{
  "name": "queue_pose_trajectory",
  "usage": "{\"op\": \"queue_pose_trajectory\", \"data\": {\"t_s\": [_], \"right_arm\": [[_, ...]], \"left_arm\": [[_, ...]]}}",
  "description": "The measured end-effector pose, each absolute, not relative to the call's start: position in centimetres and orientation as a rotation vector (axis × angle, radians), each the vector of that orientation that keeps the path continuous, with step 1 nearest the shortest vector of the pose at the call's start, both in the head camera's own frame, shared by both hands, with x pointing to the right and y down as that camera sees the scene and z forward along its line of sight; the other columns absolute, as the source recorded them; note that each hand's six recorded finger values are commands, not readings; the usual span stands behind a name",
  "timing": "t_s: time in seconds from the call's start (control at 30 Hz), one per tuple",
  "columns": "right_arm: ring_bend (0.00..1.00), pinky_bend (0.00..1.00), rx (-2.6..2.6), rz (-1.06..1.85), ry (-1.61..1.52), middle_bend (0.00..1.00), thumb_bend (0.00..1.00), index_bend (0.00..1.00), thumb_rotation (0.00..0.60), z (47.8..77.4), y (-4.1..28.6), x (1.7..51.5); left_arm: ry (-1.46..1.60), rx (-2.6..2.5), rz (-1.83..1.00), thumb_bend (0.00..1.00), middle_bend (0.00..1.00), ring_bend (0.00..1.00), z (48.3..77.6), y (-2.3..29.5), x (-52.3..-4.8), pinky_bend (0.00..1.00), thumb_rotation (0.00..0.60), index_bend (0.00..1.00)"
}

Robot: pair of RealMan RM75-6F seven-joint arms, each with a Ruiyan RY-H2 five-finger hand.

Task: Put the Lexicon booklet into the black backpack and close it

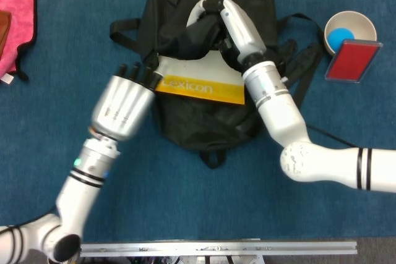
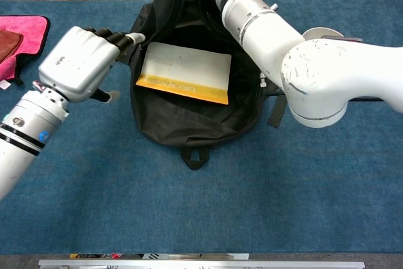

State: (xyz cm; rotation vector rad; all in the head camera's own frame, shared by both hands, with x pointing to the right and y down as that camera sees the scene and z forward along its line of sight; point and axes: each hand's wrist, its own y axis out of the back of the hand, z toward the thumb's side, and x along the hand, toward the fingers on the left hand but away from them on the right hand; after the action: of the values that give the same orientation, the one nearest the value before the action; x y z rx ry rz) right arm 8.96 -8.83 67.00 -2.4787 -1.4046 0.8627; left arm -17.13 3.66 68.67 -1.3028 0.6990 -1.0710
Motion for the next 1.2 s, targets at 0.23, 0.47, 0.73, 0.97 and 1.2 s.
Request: {"op": "queue_pose_trajectory", "data": {"t_s": [0.23,0.47,0.73,0.97,1.2], "right_arm": [[0.40,0.61,-2.502,0.892,-1.282,0.41,0.91,0.45,0.600,67.8,-7.8,9.6],[0.15,0.28,-2.554,0.929,-1.137,0.19,0.40,0.08,0.600,68.7,-6.6,9.4],[0.01,0.08,-2.529,0.941,-1.036,0.05,0.13,0.00,0.600,68.9,-5.2,7.8],[0.00,0.00,-2.470,0.984,-0.907,0.00,0.00,0.00,0.600,68.5,-4.3,8.0],[0.00,0.00,-2.437,0.979,-0.852,0.00,0.00,0.00,0.600,67.3,-3.8,9.3]], "left_arm": [[0.766,-1.313,-1.197,0.00,0.29,0.31,68.1,2.3,-21.9,0.41,0.600,0.15],[0.836,-1.319,-1.272,0.00,0.28,0.29,68.0,1.3,-24.0,0.39,0.600,0.14],[0.847,-1.306,-1.308,0.00,0.27,0.28,68.2,0.9,-24.9,0.38,0.600,0.14],[0.863,-1.286,-1.333,0.00,0.25,0.26,68.0,0.6,-25.8,0.36,0.600,0.14],[0.875,-1.284,-1.337,0.00,0.25,0.25,67.8,0.5,-25.9,0.35,0.600,0.14]]}}
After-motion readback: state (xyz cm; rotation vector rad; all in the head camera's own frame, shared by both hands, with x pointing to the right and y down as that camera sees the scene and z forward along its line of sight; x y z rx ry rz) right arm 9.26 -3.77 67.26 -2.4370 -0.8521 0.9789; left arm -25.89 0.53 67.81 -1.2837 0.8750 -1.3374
